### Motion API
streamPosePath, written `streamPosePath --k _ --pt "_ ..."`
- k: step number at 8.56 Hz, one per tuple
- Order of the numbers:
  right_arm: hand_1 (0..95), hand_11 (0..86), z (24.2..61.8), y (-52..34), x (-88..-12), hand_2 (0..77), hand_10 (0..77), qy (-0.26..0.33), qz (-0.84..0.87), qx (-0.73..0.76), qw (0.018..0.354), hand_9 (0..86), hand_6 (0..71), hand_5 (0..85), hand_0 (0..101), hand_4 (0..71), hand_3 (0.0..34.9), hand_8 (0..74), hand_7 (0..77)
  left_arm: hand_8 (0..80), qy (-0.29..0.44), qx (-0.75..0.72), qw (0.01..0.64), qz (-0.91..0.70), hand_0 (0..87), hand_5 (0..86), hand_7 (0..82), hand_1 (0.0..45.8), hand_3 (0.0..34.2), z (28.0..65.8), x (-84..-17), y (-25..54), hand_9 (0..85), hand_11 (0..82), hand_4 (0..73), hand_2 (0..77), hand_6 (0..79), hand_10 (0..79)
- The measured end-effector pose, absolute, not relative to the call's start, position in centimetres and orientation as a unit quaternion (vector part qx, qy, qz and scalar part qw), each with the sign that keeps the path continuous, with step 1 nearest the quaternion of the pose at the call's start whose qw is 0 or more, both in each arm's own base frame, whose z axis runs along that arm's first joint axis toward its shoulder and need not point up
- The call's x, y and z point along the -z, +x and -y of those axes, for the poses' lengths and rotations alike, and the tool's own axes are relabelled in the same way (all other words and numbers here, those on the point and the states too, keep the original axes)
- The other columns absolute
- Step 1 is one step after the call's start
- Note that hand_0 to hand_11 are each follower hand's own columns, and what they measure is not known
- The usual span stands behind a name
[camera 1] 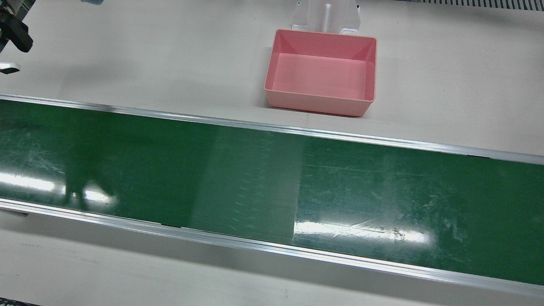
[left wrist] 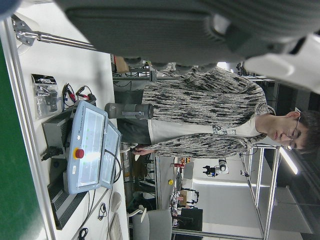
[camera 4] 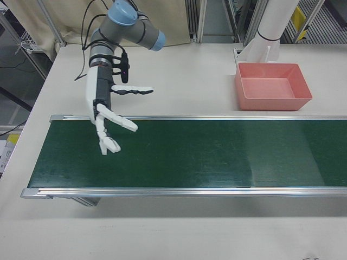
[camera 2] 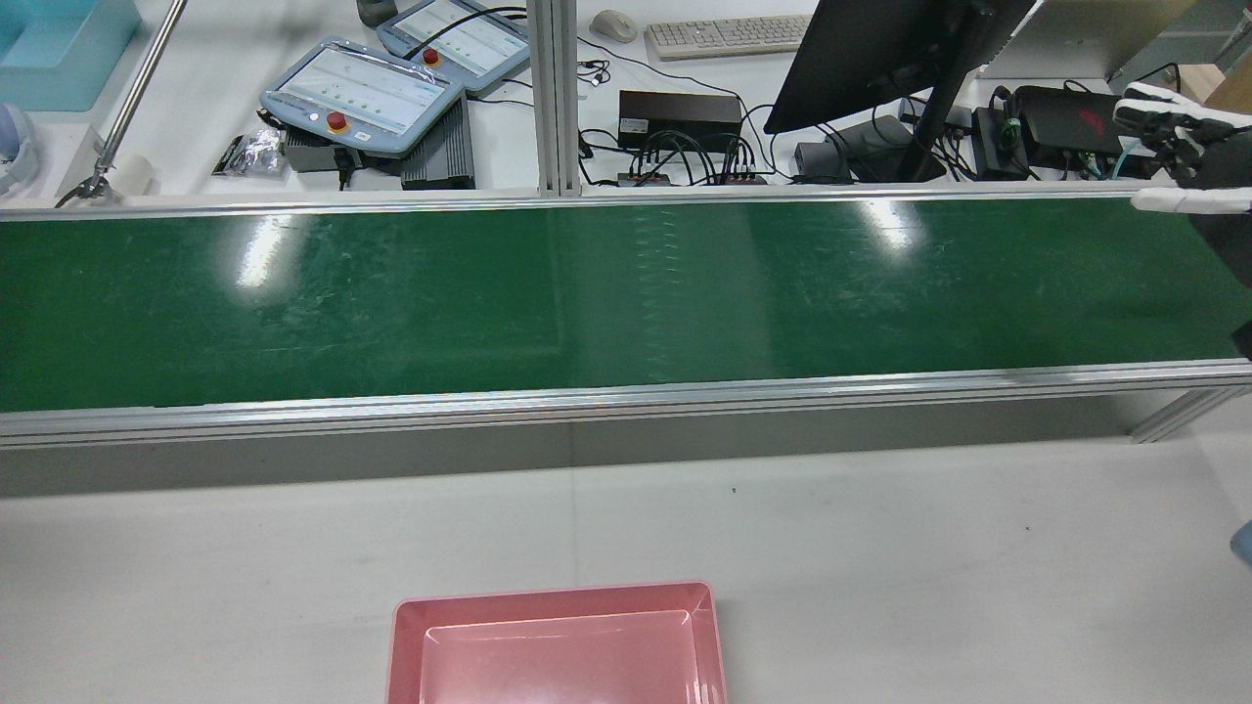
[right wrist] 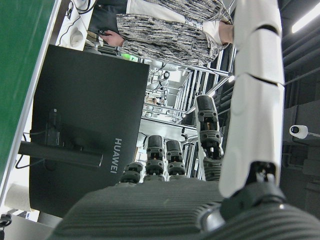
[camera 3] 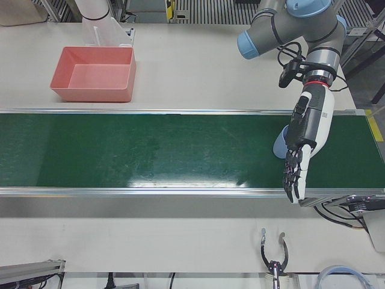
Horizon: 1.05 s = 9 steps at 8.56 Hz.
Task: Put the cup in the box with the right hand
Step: 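Move the right hand forward over the conveyor belt, fingers open, then hold the open right hand in place as the blue cup approaches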
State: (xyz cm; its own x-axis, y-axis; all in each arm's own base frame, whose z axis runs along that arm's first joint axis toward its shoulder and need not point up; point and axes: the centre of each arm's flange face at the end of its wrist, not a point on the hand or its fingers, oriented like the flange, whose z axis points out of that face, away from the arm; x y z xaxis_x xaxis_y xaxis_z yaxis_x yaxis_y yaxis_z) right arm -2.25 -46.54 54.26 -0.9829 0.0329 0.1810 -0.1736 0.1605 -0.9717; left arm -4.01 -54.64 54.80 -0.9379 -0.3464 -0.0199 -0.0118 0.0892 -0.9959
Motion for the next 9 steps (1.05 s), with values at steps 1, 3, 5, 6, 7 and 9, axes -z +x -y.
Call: streamPosePath --k 1,3,5,6,7,9 --pt "20.7 9.3 46.4 -4.9 -52.8 1.1 3.8 0.043 0.757 -0.648 0.076 20.7 7.6 7.6 59 20.7 0.0 10.9 21.3 0.0 -0.123 0.664 0.126 -0.727 0.0 0.5 0.5 0.5 0.0 54.6 -54.8 -4.0 0.0 0.0 1.1 1.1 0.5 0.0" --pt "16.4 6.0 46.8 -11.0 -50.1 2.7 2.2 0.046 0.744 -0.661 0.086 20.7 6.5 8.2 62 25.1 0.0 10.9 21.3 0.0 -0.123 0.663 0.126 -0.727 0.0 0.5 0.5 0.5 0.0 54.7 -54.8 -4.0 0.0 0.0 1.1 1.1 0.5 0.0" --pt "21.3 4.9 47.4 -14.7 -49.2 2.7 2.2 0.05 0.732 -0.672 0.1 20.2 6.5 7.6 60 20.7 0.0 10.9 19.6 0.0 -0.123 0.663 0.126 -0.727 0.0 0.0 0.5 0.5 0.0 54.7 -54.8 -4.0 0.0 0.0 1.1 1.1 0.5 0.0" --pt "18.5 4.9 47.7 -15.6 -49.1 7.6 1.6 0.05 0.73 -0.674 0.104 20.2 6.5 8.2 60 18.5 0.0 10.9 19.6 0.0 -0.123 0.663 0.126 -0.727 0.0 0.0 0.5 0.5 0.0 54.7 -54.8 -4.0 0.0 0.0 1.1 1.1 0.0 0.0" --pt "14.7 4.9 48.0 -16.4 -48.9 2.7 1.6 0.048 0.73 -0.673 0.106 20.2 6.5 8.2 60 20.7 0.0 10.9 19.6 0.0 -0.123 0.663 0.126 -0.727 0.0 0.0 0.5 0.5 0.0 54.7 -54.7 -4.0 0.0 0.0 1.1 1.1 0.5 0.0" --pt "16.4 2.7 48.7 -17.8 -47.8 1.1 1.6 0.04 0.736 -0.667 0.105 19.6 5.4 6.5 56 24.5 0.0 9.8 19.1 0.0 -0.123 0.663 0.126 -0.727 0.0 0.5 0.5 0.5 0.0 54.7 -54.7 -4.0 0.0 0.0 1.1 1.1 0.5 0.0"
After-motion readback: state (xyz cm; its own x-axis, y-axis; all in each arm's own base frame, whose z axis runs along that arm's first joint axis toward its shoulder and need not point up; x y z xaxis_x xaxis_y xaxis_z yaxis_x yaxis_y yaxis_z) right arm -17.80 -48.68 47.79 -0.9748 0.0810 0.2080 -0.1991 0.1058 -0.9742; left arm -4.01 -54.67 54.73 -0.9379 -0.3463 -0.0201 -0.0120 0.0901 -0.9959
